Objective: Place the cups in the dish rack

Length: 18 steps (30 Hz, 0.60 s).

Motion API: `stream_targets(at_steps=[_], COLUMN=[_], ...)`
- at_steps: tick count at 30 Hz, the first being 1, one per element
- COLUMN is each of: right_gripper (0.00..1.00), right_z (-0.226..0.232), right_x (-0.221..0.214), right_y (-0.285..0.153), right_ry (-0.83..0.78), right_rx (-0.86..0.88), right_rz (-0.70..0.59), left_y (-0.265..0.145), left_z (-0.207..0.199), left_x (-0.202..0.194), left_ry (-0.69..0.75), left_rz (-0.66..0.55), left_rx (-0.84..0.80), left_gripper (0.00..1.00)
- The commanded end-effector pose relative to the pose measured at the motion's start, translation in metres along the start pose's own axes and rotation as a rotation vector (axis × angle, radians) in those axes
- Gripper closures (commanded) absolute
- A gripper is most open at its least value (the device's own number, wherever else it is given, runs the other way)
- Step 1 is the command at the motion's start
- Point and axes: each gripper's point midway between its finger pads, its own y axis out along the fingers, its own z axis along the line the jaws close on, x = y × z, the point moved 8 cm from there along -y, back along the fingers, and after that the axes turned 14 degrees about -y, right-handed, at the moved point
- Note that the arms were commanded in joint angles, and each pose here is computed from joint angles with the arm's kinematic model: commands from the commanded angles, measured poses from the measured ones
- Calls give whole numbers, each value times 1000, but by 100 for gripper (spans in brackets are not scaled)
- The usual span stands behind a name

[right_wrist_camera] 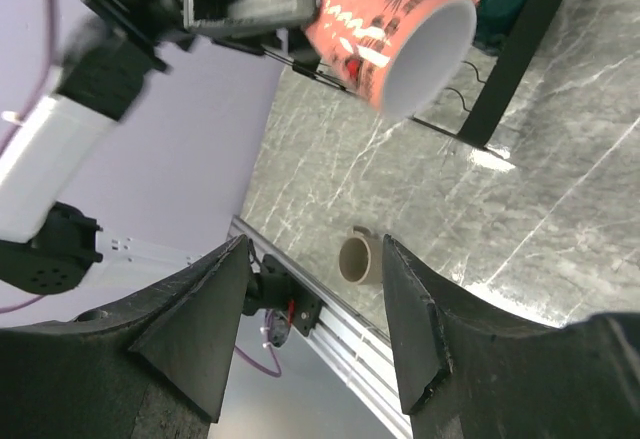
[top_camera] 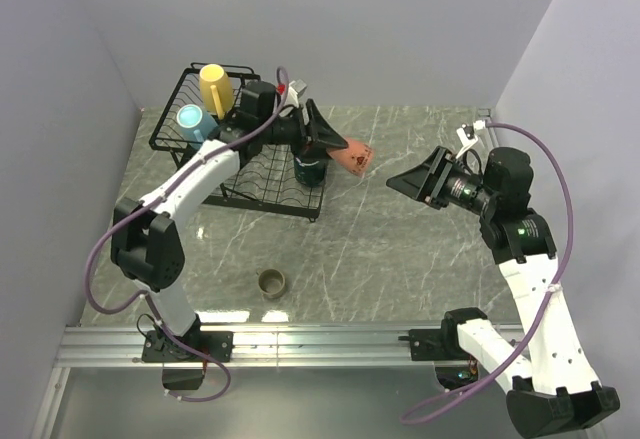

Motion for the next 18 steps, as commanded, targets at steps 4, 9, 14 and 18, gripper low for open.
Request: stream_targets(at_steps=[4, 9, 14, 18], right_gripper=[37, 37, 37, 37], right_z=[2, -1, -4, -4], right_x=[-2, -5, -8, -8], right_y=[-5, -3, -2, -3], right_ry=[-43, -36, -27, -31], right_rx=[-6, -8, -11, -17], right_rz=[-20, -10, 1, -1], left_y=[-33, -40, -34, -34], left_z=[-4, 6, 19, 31], left_x=[10, 18, 13, 12], left_ry=[235, 343, 451, 485], left_rz=[-197, -337, -384, -430], left_rx=[335, 530, 692, 740], left_gripper=[100, 100, 100, 100])
